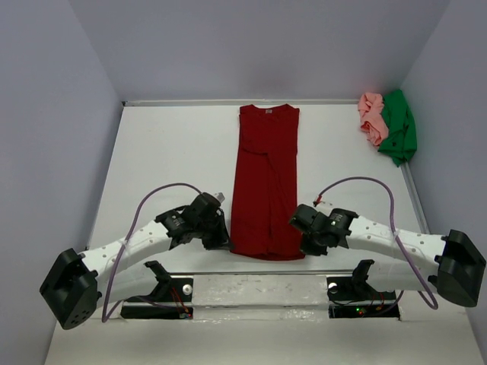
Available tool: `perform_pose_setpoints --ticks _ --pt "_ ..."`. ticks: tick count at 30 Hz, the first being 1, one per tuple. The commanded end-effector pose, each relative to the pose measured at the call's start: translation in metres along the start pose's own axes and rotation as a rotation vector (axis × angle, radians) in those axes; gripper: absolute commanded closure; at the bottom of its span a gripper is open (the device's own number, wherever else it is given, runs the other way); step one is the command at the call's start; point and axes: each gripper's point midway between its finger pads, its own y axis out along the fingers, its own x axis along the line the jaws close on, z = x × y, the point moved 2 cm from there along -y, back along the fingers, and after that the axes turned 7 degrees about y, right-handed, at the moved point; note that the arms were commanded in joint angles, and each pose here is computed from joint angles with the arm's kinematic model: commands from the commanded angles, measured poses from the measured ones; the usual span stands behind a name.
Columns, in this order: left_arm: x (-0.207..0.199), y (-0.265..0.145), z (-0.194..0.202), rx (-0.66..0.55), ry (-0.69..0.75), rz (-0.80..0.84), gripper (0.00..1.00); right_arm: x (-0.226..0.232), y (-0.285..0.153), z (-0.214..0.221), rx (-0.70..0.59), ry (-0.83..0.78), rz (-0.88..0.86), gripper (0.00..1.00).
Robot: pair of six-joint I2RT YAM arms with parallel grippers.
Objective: Fold and stack the t-shirts
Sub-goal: Fold the tshirt
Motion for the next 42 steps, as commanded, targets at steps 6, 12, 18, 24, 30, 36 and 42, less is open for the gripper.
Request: perform_pose_setpoints --ticks 6,12,18,24,30,36,42 --pt "0.002 -0.011 0.016 0.008 -0.038 -0.009 1.0 -0.005 -0.02 0.012 -0.043 0.008 0.051 1.0" --pt "0.001 -0.019 0.014 -0.017 -0.032 -0.03 1.0 0.0 -0.028 0.012 -0.071 0.018 0.068 1.0" --pt "-0.008 -0.025 -0.003 -0.059 -0.002 -0.057 1.0 0.009 -0.037 -0.008 -0.185 -0.05 0.054 1.0" --pt "-0.028 -0.032 -0.038 -0.11 0.102 -0.114 1.0 0.03 -0.052 -0.045 -0.305 -0.148 0.098 1.0" --pt "-0.047 -0.036 -0.102 -0.21 0.239 -0.211 1.0 0.06 -0.052 -0.122 -0.367 -0.181 0.096 1.0" --pt "-0.046 -0.026 -0.186 -0.237 0.258 -0.256 1.0 0.091 -0.053 -0.198 -0.405 -0.234 0.063 1.0" --pt "-0.049 -0.011 -0.253 -0.26 0.27 -0.267 1.0 0.125 -0.021 -0.253 -0.372 -0.295 0.02 1.0"
